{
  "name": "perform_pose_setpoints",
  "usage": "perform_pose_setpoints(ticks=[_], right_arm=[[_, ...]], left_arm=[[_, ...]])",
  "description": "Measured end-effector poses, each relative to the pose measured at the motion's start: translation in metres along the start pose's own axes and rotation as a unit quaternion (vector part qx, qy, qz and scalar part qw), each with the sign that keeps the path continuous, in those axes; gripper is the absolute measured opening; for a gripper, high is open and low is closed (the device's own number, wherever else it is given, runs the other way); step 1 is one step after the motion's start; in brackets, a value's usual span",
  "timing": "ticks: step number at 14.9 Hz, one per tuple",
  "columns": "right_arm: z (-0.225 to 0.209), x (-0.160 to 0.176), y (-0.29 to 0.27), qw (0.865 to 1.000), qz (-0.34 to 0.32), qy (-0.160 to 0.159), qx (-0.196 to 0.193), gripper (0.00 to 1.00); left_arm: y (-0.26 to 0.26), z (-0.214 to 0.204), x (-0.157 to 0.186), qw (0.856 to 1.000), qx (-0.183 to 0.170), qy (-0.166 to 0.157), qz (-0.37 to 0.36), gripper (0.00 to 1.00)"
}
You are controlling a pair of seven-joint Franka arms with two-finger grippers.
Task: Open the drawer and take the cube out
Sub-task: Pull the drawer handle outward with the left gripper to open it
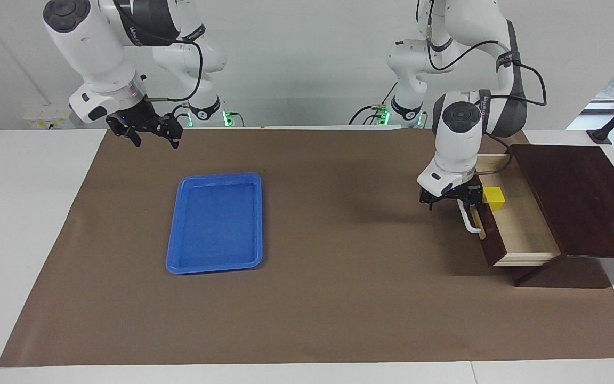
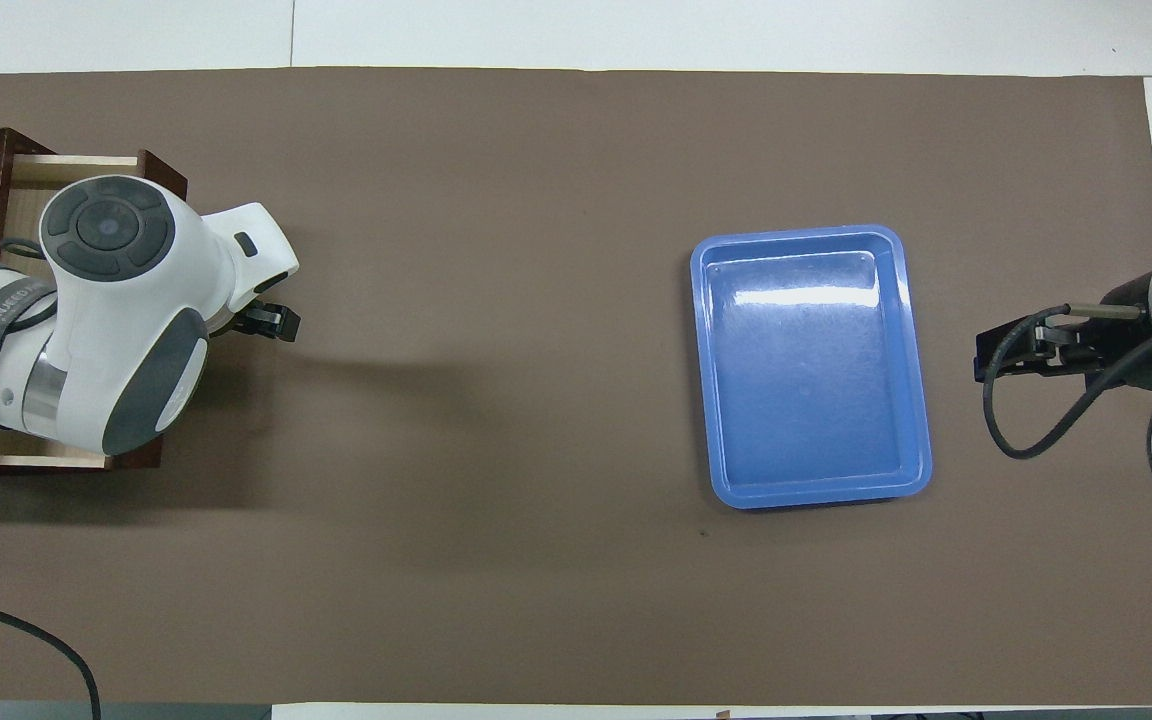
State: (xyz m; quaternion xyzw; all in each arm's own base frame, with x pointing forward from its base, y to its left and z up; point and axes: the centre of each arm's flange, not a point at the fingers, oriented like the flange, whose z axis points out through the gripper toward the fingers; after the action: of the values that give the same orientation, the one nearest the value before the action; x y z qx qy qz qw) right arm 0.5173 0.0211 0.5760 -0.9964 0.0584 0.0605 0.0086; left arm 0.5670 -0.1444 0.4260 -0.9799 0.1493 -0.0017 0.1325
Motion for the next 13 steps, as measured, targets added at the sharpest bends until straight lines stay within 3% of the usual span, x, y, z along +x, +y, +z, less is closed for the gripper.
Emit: perform_pose_setpoints(ticks=[4, 7, 10, 13], right_arm=[[0.000, 0.000, 0.000, 1.000, 0.001, 0.000, 0.000, 1.00], [0.000, 0.000, 0.001, 1.000, 0.001, 0.000, 0.000, 1.00], [0.000, 0.000, 0.001, 1.000, 0.002, 0.000, 0.000, 1.00], [0.000, 0.000, 0.001, 1.000, 0.001, 0.000, 0.000, 1.00]], left_arm=[[-0.007, -0.069, 0.004, 0.998, -0.053, -0.008, -0.041, 1.00], [-0.049, -0.109, -0.006, 0.988, -0.079, 0.000, -0.136, 1.00], [-0.111, -0.119, -0.028, 0.968, -0.092, -0.001, -0.234, 1.00], [-0.164, -0.108, -0.044, 0.928, -0.095, -0.015, -0.360, 1.00]])
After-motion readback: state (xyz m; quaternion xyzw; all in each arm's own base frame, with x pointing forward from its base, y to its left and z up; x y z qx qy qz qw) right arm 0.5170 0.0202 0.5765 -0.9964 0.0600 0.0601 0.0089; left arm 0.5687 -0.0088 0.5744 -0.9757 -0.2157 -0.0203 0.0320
